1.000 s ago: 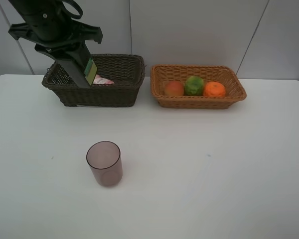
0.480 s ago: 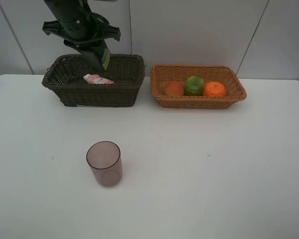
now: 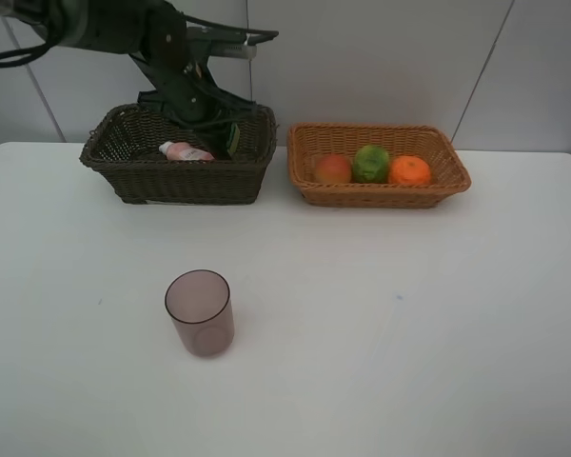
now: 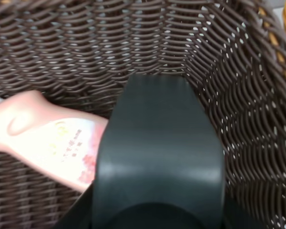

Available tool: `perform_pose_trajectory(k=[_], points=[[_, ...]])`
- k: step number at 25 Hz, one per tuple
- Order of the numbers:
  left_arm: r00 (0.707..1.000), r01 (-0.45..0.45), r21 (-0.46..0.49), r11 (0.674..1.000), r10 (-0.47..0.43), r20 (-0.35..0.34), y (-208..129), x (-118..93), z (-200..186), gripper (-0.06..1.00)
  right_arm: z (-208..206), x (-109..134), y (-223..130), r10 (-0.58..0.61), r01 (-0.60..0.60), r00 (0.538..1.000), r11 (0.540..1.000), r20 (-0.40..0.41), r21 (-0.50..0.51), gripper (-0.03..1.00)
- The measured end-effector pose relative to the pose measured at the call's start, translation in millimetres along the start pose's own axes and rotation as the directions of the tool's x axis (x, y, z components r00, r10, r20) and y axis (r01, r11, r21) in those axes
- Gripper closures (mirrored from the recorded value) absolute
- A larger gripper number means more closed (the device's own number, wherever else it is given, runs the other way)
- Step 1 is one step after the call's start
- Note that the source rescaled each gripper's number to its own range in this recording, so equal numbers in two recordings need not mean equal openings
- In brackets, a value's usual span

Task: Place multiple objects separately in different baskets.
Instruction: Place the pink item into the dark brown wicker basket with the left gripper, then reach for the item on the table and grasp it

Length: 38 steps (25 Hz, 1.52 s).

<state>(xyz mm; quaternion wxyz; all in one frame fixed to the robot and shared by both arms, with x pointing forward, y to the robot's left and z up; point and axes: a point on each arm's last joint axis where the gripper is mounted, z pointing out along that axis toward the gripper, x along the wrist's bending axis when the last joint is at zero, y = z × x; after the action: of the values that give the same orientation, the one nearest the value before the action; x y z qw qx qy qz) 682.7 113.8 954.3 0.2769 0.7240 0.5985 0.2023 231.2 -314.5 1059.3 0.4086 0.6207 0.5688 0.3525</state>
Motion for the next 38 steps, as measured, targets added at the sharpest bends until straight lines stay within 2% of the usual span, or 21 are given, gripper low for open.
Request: perform_pose_trajectory(k=[5, 14, 16, 19, 20, 22, 29, 36, 38], points=[[1.0, -0.004, 0.003, 1.0, 0.004, 0.011, -8.9, -1.4, 18.3, 0.48, 0.0, 0.0, 0.0, 0.0, 0.0, 1.0, 1.0, 0.0, 0.0, -0.03], [1.0, -0.011, -0.013, 1.0, 0.011, 0.021, -8.0, -2.7, 19.0, 0.48, 0.0, 0.0, 0.0, 0.0, 0.0, 1.0, 1.0, 0.0, 0.0, -0.03], [1.0, -0.02, -0.013, 1.0, 0.021, 0.021, -8.0, -3.1, 19.0, 0.39, 0.0, 0.0, 0.0, 0.0, 0.0, 1.0, 1.0, 0.0, 0.0, -0.03], [0.999, -0.019, -0.026, 0.999, 0.02, 0.025, -5.5, -3.6, 17.9, 0.08, 0.0, 0.0, 0.0, 0.0, 0.0, 1.0, 1.0, 0.0, 0.0, -0.03], [0.999, -0.019, -0.03, 0.999, 0.02, 0.026, -4.4, -3.8, 16.8, 0.02, 0.0, 0.0, 0.0, 0.0, 0.0, 1.0, 1.0, 0.0, 0.0, -0.03], [0.999, -0.018, -0.04, 0.999, 0.019, 0.027, -1.2, -3.8, 11.9, -0.03, 0.0, 0.0, 0.0, 0.0, 0.0, 1.0, 1.0, 0.0, 0.0, -0.03], [0.999, -0.032, -0.067, 0.997, 0.034, 0.017, 19.4, -6.0, -34.7, -0.05, 0.0, 0.0, 0.0, 0.0, 0.0, 1.0, 1.0, 0.0, 0.0, -0.03], [0.991, -0.133, 0.036, 0.99, 0.134, -0.019, 21.4, -17.0, -90.6, -0.05, 0.0, 0.0, 0.0, 0.0, 0.0, 1.0, 1.0, 0.0, 0.0, -0.03], [0.978, -0.204, 0.071, 0.976, 0.206, -0.016, 16.2, -21.7, -105.7, -0.05, 0.0, 0.0, 0.0, 0.0, 0.0, 1.0, 1.0, 0.0, 0.0, -0.03]])
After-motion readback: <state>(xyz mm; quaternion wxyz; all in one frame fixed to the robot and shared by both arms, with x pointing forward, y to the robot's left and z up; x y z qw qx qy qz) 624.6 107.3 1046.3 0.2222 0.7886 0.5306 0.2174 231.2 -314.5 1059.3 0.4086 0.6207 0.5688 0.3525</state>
